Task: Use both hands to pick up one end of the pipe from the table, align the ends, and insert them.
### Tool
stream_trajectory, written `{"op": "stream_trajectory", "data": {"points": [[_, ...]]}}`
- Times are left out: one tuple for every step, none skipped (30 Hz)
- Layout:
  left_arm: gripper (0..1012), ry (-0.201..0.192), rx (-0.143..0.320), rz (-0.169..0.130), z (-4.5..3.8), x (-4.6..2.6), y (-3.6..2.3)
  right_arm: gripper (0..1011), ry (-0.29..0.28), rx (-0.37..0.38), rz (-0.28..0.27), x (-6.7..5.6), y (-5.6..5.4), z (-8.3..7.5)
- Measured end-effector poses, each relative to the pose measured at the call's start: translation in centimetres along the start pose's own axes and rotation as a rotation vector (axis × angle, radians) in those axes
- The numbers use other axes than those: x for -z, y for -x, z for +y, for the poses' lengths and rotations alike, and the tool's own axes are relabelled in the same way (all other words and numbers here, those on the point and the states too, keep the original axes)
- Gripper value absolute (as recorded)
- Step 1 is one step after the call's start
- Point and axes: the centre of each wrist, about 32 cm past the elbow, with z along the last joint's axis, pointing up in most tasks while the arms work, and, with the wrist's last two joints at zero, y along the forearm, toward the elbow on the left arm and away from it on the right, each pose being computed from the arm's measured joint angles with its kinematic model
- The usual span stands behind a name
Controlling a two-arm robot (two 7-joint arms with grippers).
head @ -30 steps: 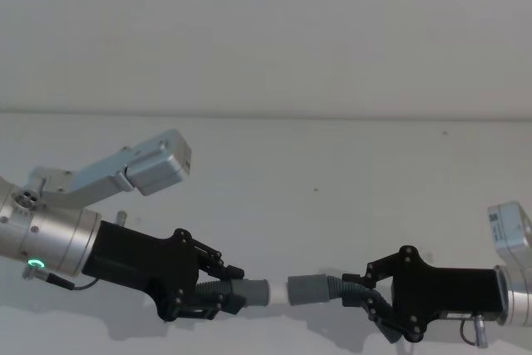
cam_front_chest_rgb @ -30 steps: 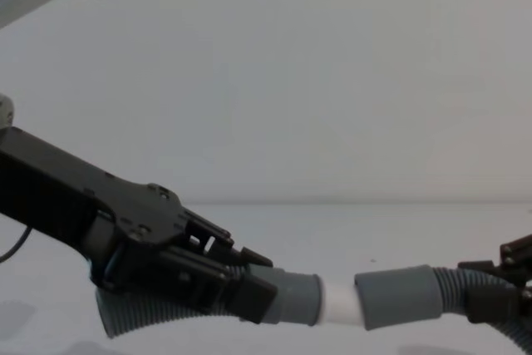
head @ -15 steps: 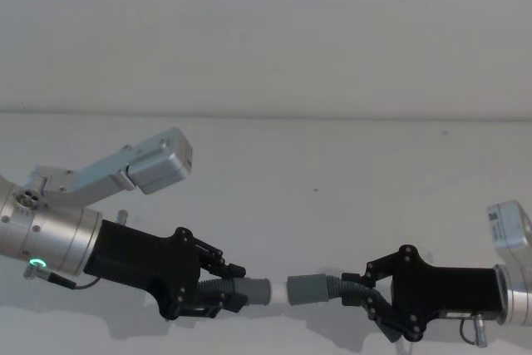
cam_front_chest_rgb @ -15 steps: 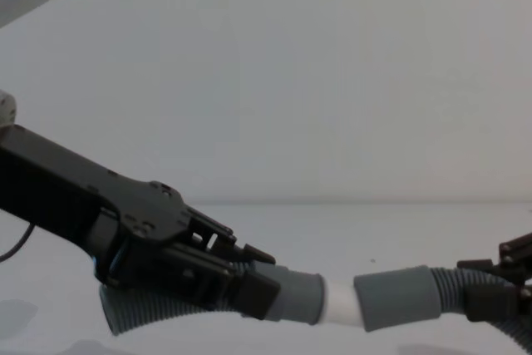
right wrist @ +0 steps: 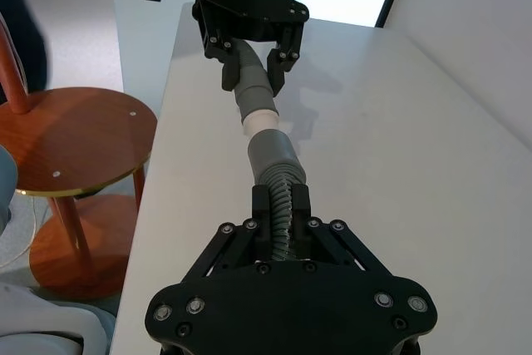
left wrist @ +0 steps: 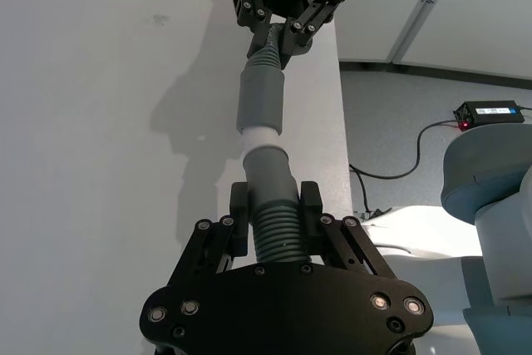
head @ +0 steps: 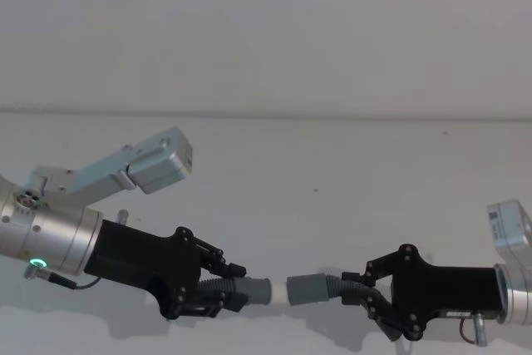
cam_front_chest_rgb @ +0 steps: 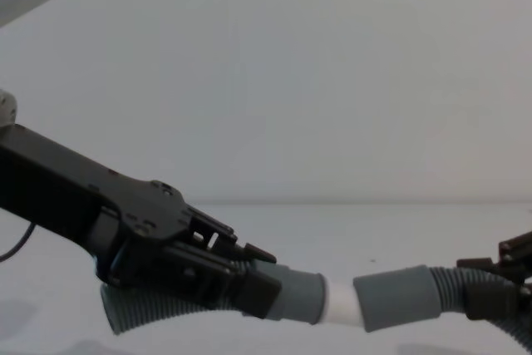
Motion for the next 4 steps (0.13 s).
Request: {"op": "stream_trajectory", "data": {"points": [[349, 0.000, 0.000, 0.000, 0.00, 0.00, 0.00, 128, 0.000, 0.000, 0.000, 0.00, 0.00, 0.00], [351, 0.000, 0.000, 0.000, 0.00, 0.00, 0.00, 128, 0.000, 0.000, 0.000, 0.00, 0.00, 0.00], [351, 0.000, 0.000, 0.000, 0.01, -0.01, 0.00, 129, 0.000, 0.000, 0.000, 0.00, 0.00, 0.00], [351, 0.000, 0.000, 0.000, 0.01, -0.01, 0.00, 129, 0.000, 0.000, 0.000, 0.00, 0.00, 0.00]]}}
